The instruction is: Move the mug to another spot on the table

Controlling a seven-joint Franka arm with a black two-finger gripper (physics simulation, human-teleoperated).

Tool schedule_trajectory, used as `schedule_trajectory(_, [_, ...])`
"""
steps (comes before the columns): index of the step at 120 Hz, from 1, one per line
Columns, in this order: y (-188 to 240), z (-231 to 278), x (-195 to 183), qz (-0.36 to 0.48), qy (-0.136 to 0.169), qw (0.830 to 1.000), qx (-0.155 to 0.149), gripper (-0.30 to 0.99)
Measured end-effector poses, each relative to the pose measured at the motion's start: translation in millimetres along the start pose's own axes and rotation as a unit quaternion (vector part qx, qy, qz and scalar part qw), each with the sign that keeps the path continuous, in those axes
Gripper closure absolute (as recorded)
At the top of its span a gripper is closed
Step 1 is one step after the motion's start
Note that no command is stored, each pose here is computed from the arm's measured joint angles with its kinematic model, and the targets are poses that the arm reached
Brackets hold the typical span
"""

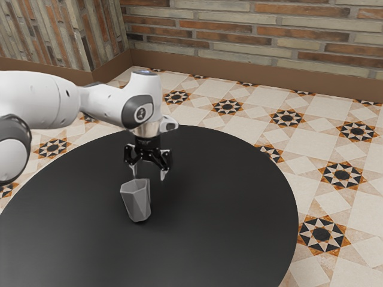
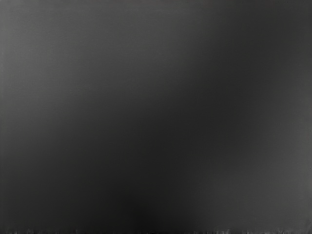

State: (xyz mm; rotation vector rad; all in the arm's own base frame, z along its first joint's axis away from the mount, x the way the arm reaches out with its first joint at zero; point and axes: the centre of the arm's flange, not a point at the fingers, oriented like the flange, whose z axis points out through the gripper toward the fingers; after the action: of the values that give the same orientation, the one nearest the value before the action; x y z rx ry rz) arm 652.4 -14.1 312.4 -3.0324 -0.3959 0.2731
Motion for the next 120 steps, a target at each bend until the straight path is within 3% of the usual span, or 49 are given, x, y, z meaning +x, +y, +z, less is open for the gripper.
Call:
schedule_trajectory(45, [-22, -78, -26, -0.018, 0.058, 0.998, -0.005, 0.00])
schedule_trajectory(77, [-44, -155, -66, -0.017, 0.108, 0.994, -0.021, 0.00])
schedule_trajectory(96, [-54, -204, -90, 0.003, 0.139, 0.990, -0.010, 0.00])
schedule_trajectory(120, [-50, -221, -103, 0.028, 0.139, 0.990, 0.000, 0.00])
